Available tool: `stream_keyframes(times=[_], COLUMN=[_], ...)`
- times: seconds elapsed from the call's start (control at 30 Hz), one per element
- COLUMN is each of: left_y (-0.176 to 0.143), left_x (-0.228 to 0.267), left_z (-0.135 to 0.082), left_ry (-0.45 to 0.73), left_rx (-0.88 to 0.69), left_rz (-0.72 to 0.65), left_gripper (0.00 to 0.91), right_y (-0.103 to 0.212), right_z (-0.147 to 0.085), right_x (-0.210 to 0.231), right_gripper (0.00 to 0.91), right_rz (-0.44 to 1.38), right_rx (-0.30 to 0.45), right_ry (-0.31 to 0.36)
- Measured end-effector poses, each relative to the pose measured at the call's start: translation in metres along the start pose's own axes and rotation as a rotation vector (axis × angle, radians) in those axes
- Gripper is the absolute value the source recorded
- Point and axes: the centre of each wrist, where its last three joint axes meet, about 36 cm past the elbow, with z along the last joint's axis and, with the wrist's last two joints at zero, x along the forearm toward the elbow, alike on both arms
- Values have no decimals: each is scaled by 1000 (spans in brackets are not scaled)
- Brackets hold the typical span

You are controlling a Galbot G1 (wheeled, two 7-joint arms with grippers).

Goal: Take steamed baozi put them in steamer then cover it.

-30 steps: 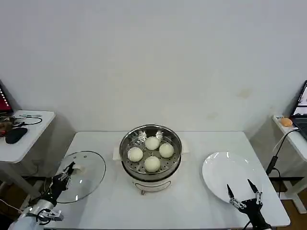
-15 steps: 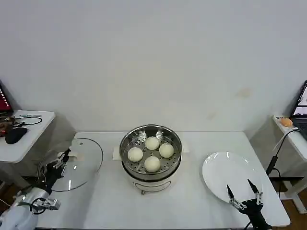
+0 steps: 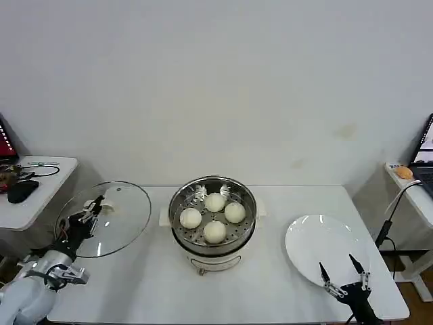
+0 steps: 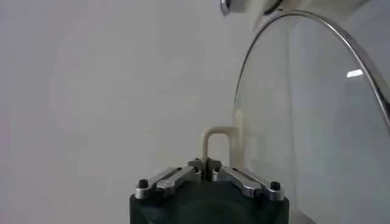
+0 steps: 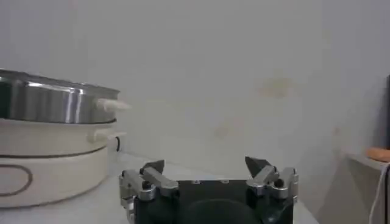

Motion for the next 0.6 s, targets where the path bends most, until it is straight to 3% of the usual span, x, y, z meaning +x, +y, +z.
stream_keyframes(times=[0.6], left_y=[39], left_x=[-18], left_z=[-53], left_ry=[-31], left_rx=[1], left_rz=[-16], left_gripper=[0], right_y=[3], right_z=[-1], right_x=[1], right_gripper=[907], right_rz=[-9], right_rx=[6], right_ry=[-1])
